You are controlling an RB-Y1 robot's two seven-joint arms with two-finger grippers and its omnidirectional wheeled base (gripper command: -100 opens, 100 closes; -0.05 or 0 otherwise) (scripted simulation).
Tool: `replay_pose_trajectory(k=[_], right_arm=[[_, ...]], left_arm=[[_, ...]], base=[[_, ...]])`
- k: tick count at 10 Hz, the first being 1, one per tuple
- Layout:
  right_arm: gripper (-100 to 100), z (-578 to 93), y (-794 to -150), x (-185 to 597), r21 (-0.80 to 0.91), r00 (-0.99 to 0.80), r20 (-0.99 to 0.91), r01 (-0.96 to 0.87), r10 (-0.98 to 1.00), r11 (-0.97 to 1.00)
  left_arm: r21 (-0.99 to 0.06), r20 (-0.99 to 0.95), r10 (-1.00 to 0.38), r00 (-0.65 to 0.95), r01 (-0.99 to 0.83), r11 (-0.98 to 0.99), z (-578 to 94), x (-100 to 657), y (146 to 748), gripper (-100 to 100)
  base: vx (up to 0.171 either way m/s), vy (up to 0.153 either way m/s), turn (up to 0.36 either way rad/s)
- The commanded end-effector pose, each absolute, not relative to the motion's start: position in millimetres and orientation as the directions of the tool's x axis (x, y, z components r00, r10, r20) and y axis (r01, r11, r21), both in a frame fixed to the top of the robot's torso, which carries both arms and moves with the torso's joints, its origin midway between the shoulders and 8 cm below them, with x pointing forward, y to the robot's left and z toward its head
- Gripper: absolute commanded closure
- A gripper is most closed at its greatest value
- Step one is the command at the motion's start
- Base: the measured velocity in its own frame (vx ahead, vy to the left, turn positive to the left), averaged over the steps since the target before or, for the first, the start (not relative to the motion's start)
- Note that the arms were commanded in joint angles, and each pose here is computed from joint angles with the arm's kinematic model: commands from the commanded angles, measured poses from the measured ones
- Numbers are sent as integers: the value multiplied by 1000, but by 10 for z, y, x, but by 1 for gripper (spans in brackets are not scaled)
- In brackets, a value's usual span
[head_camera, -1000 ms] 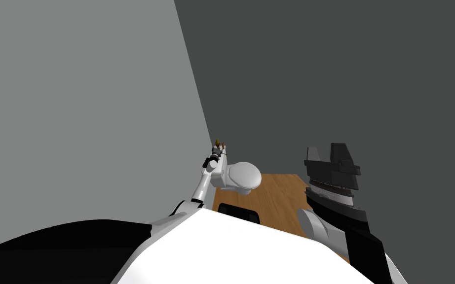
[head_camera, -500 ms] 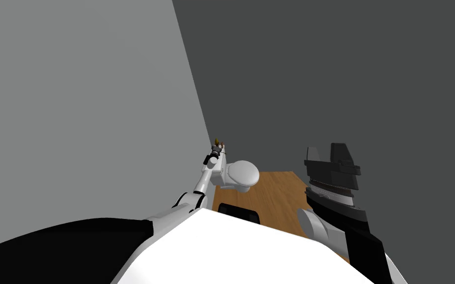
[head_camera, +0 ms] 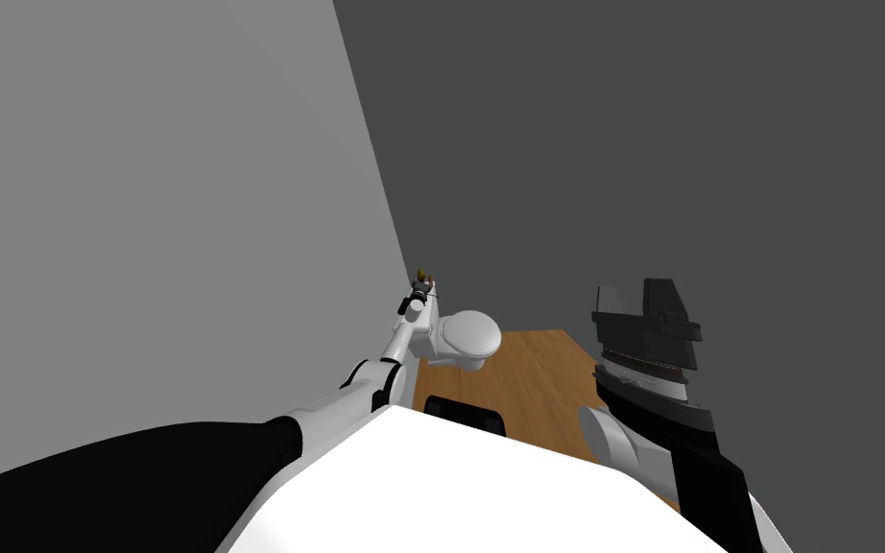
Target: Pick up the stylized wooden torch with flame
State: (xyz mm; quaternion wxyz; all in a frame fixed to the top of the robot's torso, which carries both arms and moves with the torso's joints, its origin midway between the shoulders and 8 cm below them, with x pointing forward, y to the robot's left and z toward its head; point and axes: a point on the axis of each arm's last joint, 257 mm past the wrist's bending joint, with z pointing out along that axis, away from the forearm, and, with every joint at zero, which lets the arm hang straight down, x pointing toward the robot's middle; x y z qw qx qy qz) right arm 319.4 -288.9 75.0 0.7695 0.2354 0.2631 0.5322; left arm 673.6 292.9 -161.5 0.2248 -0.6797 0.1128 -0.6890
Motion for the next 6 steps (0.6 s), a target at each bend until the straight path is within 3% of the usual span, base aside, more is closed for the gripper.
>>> replay_pose_trajectory(k=[1,2,6], right_arm=[[0,750,-2889,3194,642,295,-154,-695,943,323],[0,750,-2889,3194,642,295,-154,-695,943,323],[0,750,-2889,3194,642,295,-154,-695,943,323]], left_arm=[[-461,886,-463,25,156,-874,-1615,6736,2929,-100],[-461,886,-462,27,156,-874,-1621,6740,2930,100],[-459,887,-462,22,164,-873,-1581,6745,2956,100]], base=[[-16,-2,4],[-1,3,17],[1,1,2]])
